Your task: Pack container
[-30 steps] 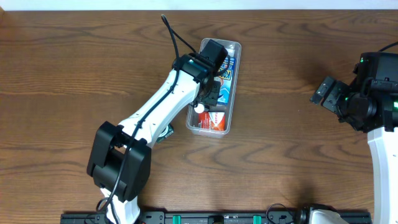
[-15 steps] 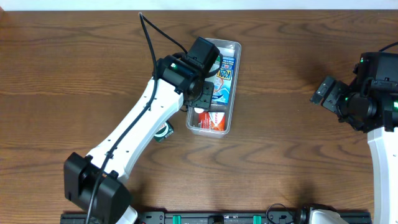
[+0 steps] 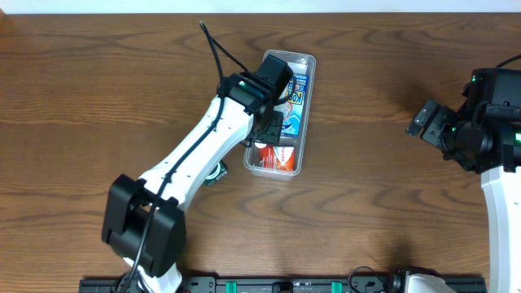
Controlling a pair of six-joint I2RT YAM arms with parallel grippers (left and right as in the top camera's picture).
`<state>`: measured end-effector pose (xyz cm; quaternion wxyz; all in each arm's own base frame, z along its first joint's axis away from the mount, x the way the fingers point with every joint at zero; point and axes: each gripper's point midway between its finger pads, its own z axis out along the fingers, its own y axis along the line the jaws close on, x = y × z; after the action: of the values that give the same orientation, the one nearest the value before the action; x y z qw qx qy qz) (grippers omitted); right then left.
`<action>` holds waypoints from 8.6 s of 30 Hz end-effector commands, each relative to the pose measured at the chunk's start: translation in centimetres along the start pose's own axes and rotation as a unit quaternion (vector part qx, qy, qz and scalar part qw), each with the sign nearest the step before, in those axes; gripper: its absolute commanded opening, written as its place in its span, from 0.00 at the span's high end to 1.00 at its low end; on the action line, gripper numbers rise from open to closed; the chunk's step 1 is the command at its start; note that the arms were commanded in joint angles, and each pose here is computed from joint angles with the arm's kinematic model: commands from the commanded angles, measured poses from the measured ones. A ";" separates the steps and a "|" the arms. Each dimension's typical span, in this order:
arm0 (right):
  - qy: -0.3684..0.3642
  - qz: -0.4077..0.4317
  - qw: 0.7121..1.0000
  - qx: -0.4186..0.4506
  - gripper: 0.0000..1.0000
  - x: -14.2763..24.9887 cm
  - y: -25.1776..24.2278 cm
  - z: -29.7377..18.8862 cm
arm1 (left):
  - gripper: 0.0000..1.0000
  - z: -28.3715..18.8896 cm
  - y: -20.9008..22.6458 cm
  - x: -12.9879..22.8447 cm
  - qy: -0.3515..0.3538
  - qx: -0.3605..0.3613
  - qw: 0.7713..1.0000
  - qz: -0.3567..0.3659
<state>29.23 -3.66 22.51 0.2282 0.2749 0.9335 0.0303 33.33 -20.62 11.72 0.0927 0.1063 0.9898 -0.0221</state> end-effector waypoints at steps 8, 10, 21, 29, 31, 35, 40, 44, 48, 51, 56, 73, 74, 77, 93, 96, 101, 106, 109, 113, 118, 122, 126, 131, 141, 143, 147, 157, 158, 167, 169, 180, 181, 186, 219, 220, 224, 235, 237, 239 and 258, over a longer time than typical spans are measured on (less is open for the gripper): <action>-0.006 -0.001 1.000 0.002 0.01 -0.3 -0.3 -0.2 | 0.44 2.2 0.5 0.9 0.033 -0.022 0.999 0.001; -0.006 -0.001 1.000 0.002 0.01 -0.3 -0.3 -0.2 | 0.49 2.2 0.4 1.0 0.033 -0.022 0.999 0.003; -0.006 -0.001 1.000 0.002 0.01 -0.3 -0.3 -0.2 | 0.62 2.2 -0.1 1.0 0.034 -0.012 0.999 0.003; -0.006 -0.001 1.000 0.002 0.01 -0.3 -0.3 -0.2 | 0.62 2.3 -0.2 -0.5 0.004 -0.005 1.000 0.014; -0.006 -0.001 1.000 0.002 0.01 -0.3 -0.3 -0.2 | 0.62 2.3 0.1 -1.1 -0.007 -0.012 1.000 0.015; -0.006 -0.001 1.000 0.002 0.01 -0.3 -0.3 -0.2 | 0.62 2.3 0.4 -0.9 -0.003 -0.019 1.000 0.015; -0.006 -0.001 1.000 0.002 0.01 -0.3 -0.3 -0.2 | 0.37 2.1 1.0 0.8 0.031 -0.031 0.999 0.017; -0.006 -0.001 1.000 0.002 0.01 -0.3 -0.3 -0.2 | 0.33 1.5 1.2 1.8 0.046 -0.036 0.998 0.016; -0.006 -0.001 1.000 0.002 0.01 -0.3 -0.3 -0.2 | 0.33 1.4 0.1 2.5 0.059 -0.015 0.998 0.021; -0.006 -0.001 1.000 0.002 0.01 -0.3 -0.3 -0.2 | 0.35 1.4 -0.5 2.3 0.051 -0.011 0.998 0.027; -0.006 -0.001 1.000 0.002 0.01 -0.3 -0.3 -0.2 | 0.44 1.5 -0.8 1.6 0.038 -0.006 0.999 0.028; -0.006 -0.001 1.000 0.002 0.01 -0.3 -0.3 -0.2 | 0.51 1.4 -0.3 3.0 0.066 -0.016 0.997 0.021; -0.006 -0.001 1.000 0.002 0.01 -0.3 -0.3 -0.2 | 0.51 1.4 -0.3 3.0 0.065 -0.016 0.998 0.021; -0.006 -0.001 1.000 0.002 0.01 -0.3 -0.3 -0.2 | 0.52 1.5 -0.3 2.8 0.062 -0.015 0.998 0.021; -0.006 -0.001 1.000 0.002 0.01 -0.3 -0.3 -0.2 | 0.55 2.8 -0.5 2.6 0.057 -0.013 0.998 0.021; -0.006 -0.001 1.000 0.002 0.01 -0.3 -0.3 -0.2 | 0.62 2.8 -0.6 2.4 0.053 -0.012 0.998 0.021; -0.006 -0.001 1.000 0.002 0.01 -0.3 -0.3 -0.2 | 0.72 2.7 -0.5 2.4 0.053 -0.012 0.998 0.021; -0.005 -0.001 1.000 0.002 0.01 -0.3 -0.3 -0.2 | 0.76 2.5 -0.4 2.2 0.050 -0.017 0.998 0.023; -0.006 -0.001 1.000 0.002 0.01 -0.3 -0.3 -0.2 | 0.76 2.3 -0.5 1.6 0.039 -0.014 0.998 0.041; -0.006 -0.001 1.000 0.002 0.01 -0.3 -0.3 -0.2 | 0.76 1.9 0.2 0.6 0.018 -0.038 0.998 0.047; -0.006 -0.001 1.000 0.002 0.01 -0.3 -0.3 -0.2 | 0.76 1.8 0.5 -0.7 -0.008 -0.053 0.997 0.062; -0.006 -0.001 1.000 0.002 0.01 -0.3 -0.3 -0.2 | 0.76 1.8 0.1 -1.6 -0.028 -0.046 0.996 0.067; -0.006 -0.001 1.000 0.002 0.01 -0.3 -0.3 -0.2 | 0.76 1.8 -0.1 -2.4 -0.044 -0.043 0.996 0.067; -0.006 -0.001 1.000 0.002 0.01 -0.3 -0.3 -0.2 | 0.76 1.6 0.1 -3.3 -0.064 -0.053 0.994 0.066; -0.006 -0.001 1.000 0.002 0.01 -0.3 -0.3 -0.2 | 0.75 1.1 -1.0 -6.6 -0.131 -0.041 0.986 0.092; -0.006 -0.001 1.000 0.002 0.01 -0.3 -0.3 -0.2 | 0.75 0.9 -1.2 -7.1 -0.142 -0.038 0.984 0.096; -0.006 -0.001 1.000 0.002 0.01 -0.3 -0.3 -0.2 | 0.58 0.8 -1.3 -7.6 -0.152 -0.037 0.983 0.096; -0.006 -0.001 1.000 0.002 0.01 -0.3 -0.3 -0.2 | 0.31 -2.3 -0.7 -6.6 -0.150 -0.040 0.983 0.097; -0.006 -0.001 1.000 0.002 0.01 -0.3 -0.3 -0.2 | 0.31 -3.3 -0.6 -6.4 -0.152 -0.039 0.983 0.095; -0.006 -0.001 1.000 0.002 0.01 -0.3 -0.3 -0.2 | 0.27 -9.9 7.1 -0.4 -0.102 -0.081 0.991 -0.019; -0.005 -0.001 1.000 0.002 0.01 -0.3 -0.3 -0.2 | 0.24 -9.3 9.9 1.0 -0.066 -0.097 0.990 -0.075; -0.006 -0.001 1.000 0.002 0.01 -0.3 -0.3 -0.2 | 0.20 0.6 13.7 4.1 0.032 0.004 0.956 -0.291; -0.006 -0.001 1.000 0.002 0.01 -0.3 -0.3 -0.2 | 0.18 1.5 13.7 4.5 0.033 0.005 0.950 -0.311; -0.006 -0.001 1.000 0.002 0.01 -0.3 -0.3 -0.2 | 0.07 4.3 13.7 6.7 0.051 -0.003 0.924 -0.380; -0.006 -0.001 1.000 0.002 0.01 -0.3 -0.3 -0.2 | 0.33 9.2 13.3 9.8 0.049 0.011 0.925 -0.377; -0.006 -0.001 1.000 0.002 0.01 -0.3 -0.3 -0.2 | 0.33 9.0 13.1 9.6 0.051 0.017 0.929 -0.367; -0.006 -0.001 1.000 0.002 0.01 -0.3 -0.3 -0.2 | 0.33 6.6 12.4 8.4 0.052 0.038 0.945 -0.319; -0.006 -0.001 1.000 0.002 0.01 -0.3 -0.3 -0.2 | 0.39 -2.9 6.0 3.2 -0.040 0.080 0.993 -0.081; -0.006 -0.001 1.000 0.002 0.01 -0.3 -0.3 -0.2 | 0.39 -4.1 4.1 2.3 -0.067 0.083 0.994 -0.036; -0.005 -0.001 1.000 0.002 0.01 -0.3 -0.3 -0.2 | 0.38 -4.6 2.6 1.5 -0.098 0.069 0.993 0.004; -0.006 -0.001 1.000 0.002 0.01 -0.3 -0.3 -0.2 | 0.38 0.9 -1.9 -2.0 -0.134 0.031 0.986 0.090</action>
<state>29.23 -3.66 22.51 0.2282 0.2749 0.9335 0.0303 34.44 -23.12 11.78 0.2219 0.1873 0.9541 -0.0728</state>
